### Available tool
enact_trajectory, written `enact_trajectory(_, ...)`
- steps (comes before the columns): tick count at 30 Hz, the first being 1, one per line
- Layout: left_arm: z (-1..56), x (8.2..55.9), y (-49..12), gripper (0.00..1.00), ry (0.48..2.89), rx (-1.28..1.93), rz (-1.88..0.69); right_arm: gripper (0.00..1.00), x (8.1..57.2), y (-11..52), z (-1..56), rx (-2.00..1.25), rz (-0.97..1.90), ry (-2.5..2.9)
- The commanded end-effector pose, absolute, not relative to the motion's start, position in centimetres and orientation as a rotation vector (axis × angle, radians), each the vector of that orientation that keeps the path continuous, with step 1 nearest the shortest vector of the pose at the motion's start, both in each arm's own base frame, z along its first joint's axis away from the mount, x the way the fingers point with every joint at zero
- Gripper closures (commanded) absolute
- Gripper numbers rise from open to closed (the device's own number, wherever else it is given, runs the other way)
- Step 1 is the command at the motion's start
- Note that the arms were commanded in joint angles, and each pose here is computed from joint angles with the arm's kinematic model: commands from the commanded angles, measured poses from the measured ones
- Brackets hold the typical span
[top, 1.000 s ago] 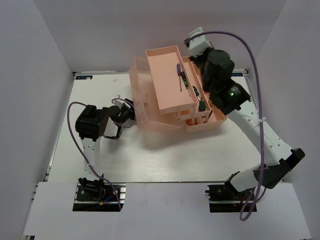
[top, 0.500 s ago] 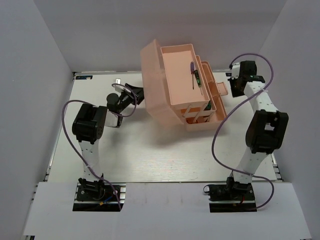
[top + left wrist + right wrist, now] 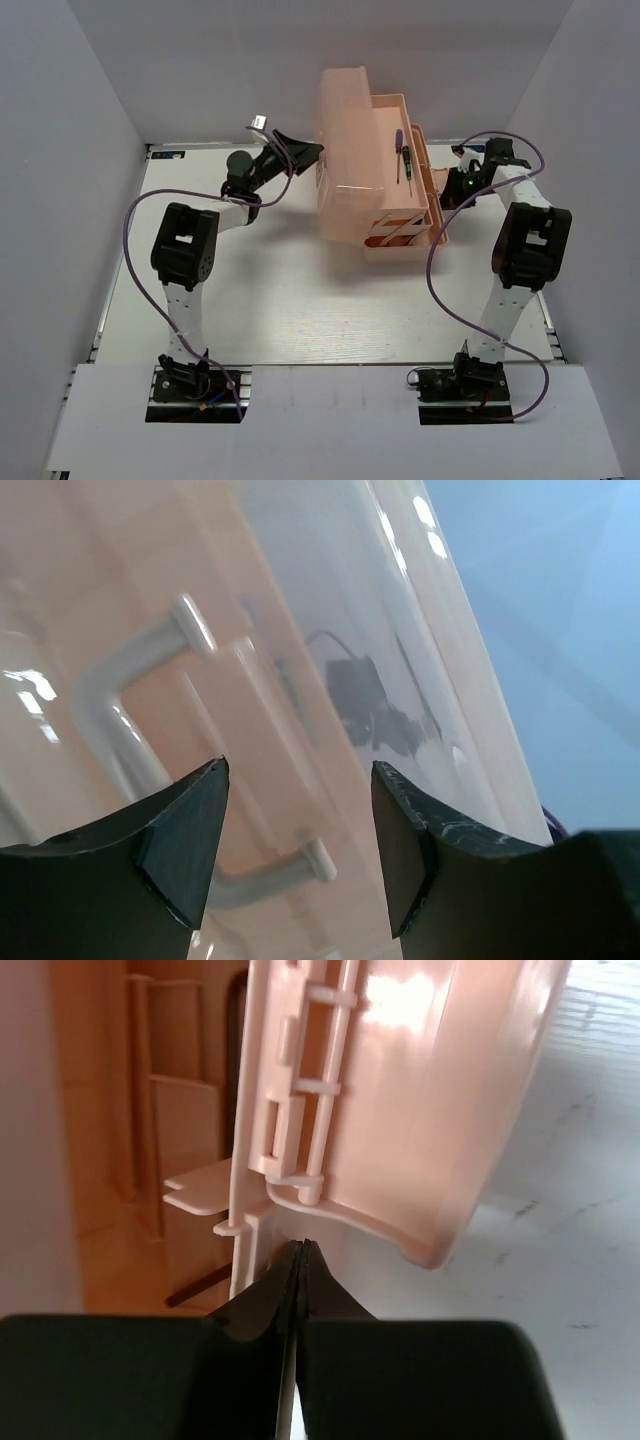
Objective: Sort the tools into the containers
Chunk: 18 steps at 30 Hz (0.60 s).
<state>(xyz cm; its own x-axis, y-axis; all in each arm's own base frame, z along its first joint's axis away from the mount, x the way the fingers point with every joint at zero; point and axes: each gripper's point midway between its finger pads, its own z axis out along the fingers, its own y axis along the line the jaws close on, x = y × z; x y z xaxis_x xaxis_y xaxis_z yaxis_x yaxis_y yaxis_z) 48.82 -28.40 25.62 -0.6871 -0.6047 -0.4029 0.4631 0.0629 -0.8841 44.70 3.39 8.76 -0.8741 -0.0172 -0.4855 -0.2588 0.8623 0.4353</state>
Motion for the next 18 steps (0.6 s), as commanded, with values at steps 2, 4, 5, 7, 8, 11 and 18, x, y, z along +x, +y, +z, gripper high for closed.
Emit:
enact_trajectory(2,25.2,46.4,-34.4,0.31,1.671,0.007,-1.838,1.00,43.7,8.3,12.0,-0.174,1.087,2.450)
enact_trajectory(4,26.0,46.3,-35.9,0.31,1.666,0.046,-1.860,1.00,43.4,8.2,11.9,-0.169,1.069,2.460)
enact_trajectory(5,25.6,46.0,-37.1,0.31,1.678,0.060,-1.876,1.00,43.4,8.0,11.8,-0.164,1.059,2.465)
enact_trajectory(7,27.5,45.8,-37.7,0.31,1.638,0.113,-1.890,1.00,43.4,7.2,10.9,-0.142,0.981,2.498)
enact_trajectory(8,27.5,45.3,-38.2,0.31,1.641,0.123,-1.899,1.00,43.4,6.9,10.9,-0.140,0.963,2.501)
enact_trajectory(11,29.7,44.4,-37.2,0.31,1.595,0.113,-1.839,1.00,43.2,5.6,10.4,-0.115,0.896,2.510)
enact_trajectory(18,36.6,41.3,-32.2,0.27,1.532,0.198,-1.483,1.00,42.8,3.1,10.7,-0.081,0.727,2.529)
